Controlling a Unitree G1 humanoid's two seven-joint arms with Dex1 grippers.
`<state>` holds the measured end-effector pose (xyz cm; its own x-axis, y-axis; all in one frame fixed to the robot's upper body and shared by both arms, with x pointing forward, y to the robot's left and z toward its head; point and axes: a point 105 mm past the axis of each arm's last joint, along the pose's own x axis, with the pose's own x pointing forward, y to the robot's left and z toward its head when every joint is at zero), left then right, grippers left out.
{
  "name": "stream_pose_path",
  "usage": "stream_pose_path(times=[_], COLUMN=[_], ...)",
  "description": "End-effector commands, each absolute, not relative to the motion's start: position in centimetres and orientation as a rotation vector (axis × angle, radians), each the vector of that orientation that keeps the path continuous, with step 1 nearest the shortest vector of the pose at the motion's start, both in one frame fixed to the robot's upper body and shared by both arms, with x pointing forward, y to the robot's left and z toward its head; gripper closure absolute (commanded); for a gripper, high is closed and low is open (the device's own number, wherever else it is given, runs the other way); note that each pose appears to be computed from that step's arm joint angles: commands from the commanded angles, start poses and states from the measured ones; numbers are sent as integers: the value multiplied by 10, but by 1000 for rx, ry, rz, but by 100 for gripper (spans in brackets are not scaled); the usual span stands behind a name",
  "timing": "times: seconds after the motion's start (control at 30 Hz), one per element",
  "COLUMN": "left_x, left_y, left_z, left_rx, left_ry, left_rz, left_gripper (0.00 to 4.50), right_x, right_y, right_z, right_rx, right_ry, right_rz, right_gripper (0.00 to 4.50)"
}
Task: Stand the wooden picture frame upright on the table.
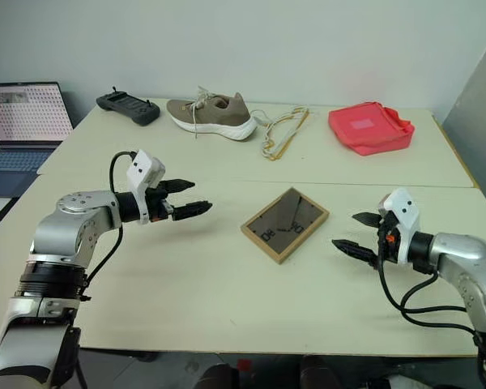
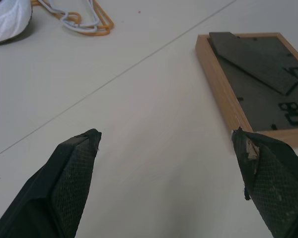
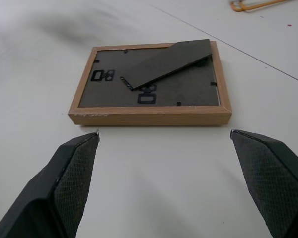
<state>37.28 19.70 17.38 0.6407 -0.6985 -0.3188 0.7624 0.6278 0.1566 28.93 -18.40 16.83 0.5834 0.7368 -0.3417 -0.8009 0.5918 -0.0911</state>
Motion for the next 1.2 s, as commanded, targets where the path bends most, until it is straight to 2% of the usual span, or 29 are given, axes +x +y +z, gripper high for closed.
stream_pose_path(times=[0.03, 0.17, 0.27, 0.33, 0.37, 0.4, 0.53, 0.73, 0.87, 0.97, 1.2], left_x=[373, 376, 388, 398, 401, 402, 409, 410, 415, 413, 392], left_y=[193, 192, 194, 190, 184, 176, 150, 117, 104, 98, 83], left_z=[188, 184, 177, 172, 168, 165, 158, 144, 135, 128, 112], left_rx=[350, 345, 326, 288, 280, 263, 227, 189, 249, 281, 281], left_ry=[192, 197, 180, 154, 143, 137, 126, 217, 275, 307, 375], left_rz=[-872, -854, -768, -700, -682, -681, -673, -764, -802, -841, -951], left_gripper=[0, 0, 0, 0, 35, 52, 122, 278, 373, 445, 445], right_x=[295, 301, 309, 312, 311, 310, 316, 335, 347, 353, 370], right_y=[-188, -194, -204, -208, -207, -206, -211, -203, -186, -174, -143], right_z=[174, 171, 165, 158, 152, 146, 133, 132, 120, 113, 112], right_rx=[-268, -274, -233, -180, -182, -199, -236, -227, -206, -197, -159], right_ry=[255, 247, 245, 248, 260, 272, 293, 273, 302, 318, 314], right_rz=[883, 807, 688, 610, 591, 570, 468, 379, 381, 392, 449], right_gripper=[1, 1, 1, 38, 51, 82, 156, 331, 440, 450, 450])
